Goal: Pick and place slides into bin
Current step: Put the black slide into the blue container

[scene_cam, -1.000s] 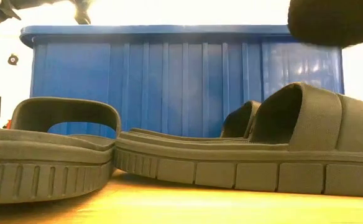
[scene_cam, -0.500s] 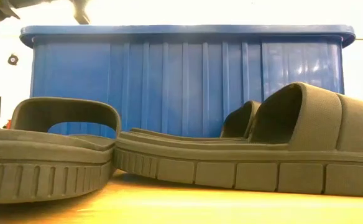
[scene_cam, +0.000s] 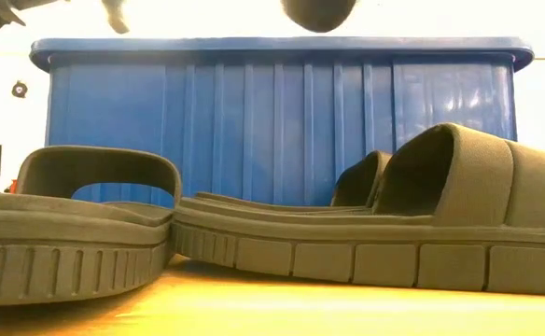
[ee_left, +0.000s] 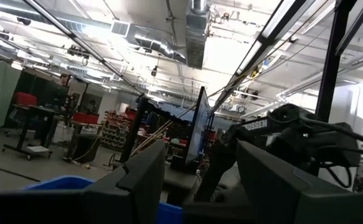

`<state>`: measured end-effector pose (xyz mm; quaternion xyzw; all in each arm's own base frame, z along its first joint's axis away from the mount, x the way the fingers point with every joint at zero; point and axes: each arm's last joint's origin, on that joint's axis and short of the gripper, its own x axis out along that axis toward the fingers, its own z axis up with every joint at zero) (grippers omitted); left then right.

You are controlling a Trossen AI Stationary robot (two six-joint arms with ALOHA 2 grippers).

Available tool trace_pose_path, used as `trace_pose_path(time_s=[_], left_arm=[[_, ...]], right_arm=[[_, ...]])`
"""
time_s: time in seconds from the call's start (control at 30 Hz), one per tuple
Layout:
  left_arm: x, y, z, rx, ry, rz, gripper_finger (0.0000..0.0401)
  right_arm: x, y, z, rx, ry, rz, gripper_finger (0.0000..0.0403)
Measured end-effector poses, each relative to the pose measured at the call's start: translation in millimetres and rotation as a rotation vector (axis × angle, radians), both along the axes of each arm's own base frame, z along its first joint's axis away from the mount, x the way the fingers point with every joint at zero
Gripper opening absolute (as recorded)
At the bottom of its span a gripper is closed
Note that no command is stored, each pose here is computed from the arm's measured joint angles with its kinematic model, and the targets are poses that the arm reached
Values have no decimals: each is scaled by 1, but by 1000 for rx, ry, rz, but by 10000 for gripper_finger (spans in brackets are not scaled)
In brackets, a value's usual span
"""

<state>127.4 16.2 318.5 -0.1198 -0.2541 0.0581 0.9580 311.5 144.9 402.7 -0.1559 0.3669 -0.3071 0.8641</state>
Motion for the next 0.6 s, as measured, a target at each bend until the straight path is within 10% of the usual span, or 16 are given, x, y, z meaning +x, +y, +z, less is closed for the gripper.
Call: trace_pose_path(time_s=[0.6], left_arm=[[5, 1, -2, -4, 10, 8, 185]], right_arm=[[12, -124, 18, -139, 243, -139, 11]])
